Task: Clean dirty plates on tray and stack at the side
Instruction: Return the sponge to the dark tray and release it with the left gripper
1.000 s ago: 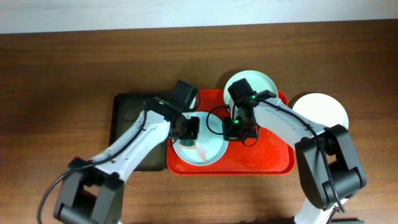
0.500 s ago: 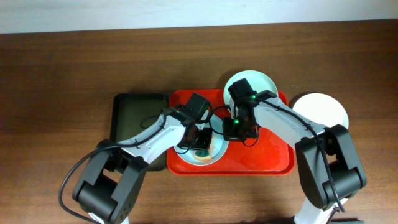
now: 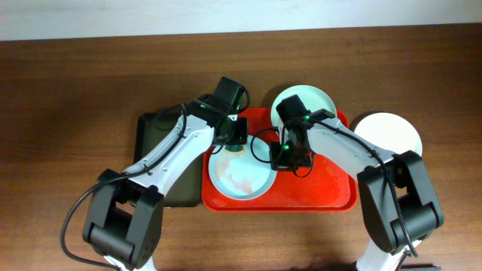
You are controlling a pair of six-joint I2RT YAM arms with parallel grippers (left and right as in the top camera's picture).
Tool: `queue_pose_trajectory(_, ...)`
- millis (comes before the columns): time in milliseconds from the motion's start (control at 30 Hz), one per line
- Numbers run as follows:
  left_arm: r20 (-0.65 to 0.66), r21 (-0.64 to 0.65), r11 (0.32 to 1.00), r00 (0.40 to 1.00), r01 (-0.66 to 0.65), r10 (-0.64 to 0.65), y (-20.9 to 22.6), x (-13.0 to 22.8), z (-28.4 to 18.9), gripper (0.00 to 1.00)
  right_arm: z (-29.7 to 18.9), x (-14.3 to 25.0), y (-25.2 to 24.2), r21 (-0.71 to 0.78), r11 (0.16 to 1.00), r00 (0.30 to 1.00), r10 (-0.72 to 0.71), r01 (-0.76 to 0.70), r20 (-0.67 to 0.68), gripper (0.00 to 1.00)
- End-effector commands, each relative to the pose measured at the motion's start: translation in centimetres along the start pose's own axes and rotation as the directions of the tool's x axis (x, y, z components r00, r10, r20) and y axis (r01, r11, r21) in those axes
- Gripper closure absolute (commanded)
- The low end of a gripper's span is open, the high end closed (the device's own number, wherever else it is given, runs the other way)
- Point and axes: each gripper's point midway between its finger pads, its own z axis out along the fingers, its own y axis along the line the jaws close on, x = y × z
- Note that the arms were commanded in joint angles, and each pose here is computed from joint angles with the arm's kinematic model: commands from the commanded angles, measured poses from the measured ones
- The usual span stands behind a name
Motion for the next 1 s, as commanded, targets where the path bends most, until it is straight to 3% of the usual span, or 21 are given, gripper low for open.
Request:
queue_pose_trajectory(0,-0.028,0.016,1.000,1.000,0.010,-0.009,-0.4,0.4,2.6,1.00,0.5,0.4,-0.4,0.020,1.000,1.000,-0.005,0.005,-0.016,0.96)
queue_pose_trajectory(167,-0.067,-0.089,0.996,0.997,0.023,-0.029,2.1,1.3,6.4,1.00,0.5,0.5,-0.4,0.020,1.000,1.000,-0.004,0.005,-0.017,0.96)
queue_pose_trajectory(300,-0.032,-0.103,0.992,0.997,0.067,-0.070,3.8,0.2,3.0,1.00,0.5,0.5,-0.4,0.021,1.000,1.000,-0.004,0.005,-0.019,0.96)
queue_pose_trajectory(433,0.013,-0.313,0.948,0.998,0.064,-0.063,7.7,0.0,0.9,1.00,0.5,0.5,-0.4,0.021,1.000,1.000,-0.004,0.004,-0.020,0.96)
queue_pose_trajectory(500,-0.003,-0.289,0.956,0.999,0.049,-0.052,7.3,0.2,0.4,1.00,0.5,0.7,-0.5,0.023,1.000,1.000,-0.002,0.003,-0.025,0.96)
queue_pose_trajectory(600,0.062,-0.048,0.997,0.997,0.056,-0.053,2.7,-1.0,-4.1,1.00,0.5,0.6,-0.5,0.023,1.000,1.000,-0.003,0.003,-0.024,0.96)
queue_pose_trajectory(667,0.151,0.011,0.998,0.987,0.058,-0.058,2.0,-1.9,-8.7,1.00,0.5,0.6,-0.5,0.023,1.000,1.000,-0.003,0.004,-0.022,0.83)
queue_pose_trajectory(733,0.197,0.010,0.996,0.976,0.090,-0.090,3.6,-1.7,-12.6,1.00,0.5,0.4,-0.7,0.035,0.999,1.000,-0.004,0.005,-0.014,0.79)
queue_pose_trajectory(833,0.100,-0.160,0.969,0.980,0.187,-0.172,9.8,1.9,-14.4,1.00,0.5,0.1,-0.7,0.042,0.999,1.000,-0.008,0.008,0.000,0.73)
queue_pose_trajectory(967,-0.081,-0.246,0.964,0.988,0.105,-0.128,13.9,5.0,-11.5,1.00,0.5,0.1,-0.7,0.042,0.999,1.000,-0.008,0.008,0.001,0.73)
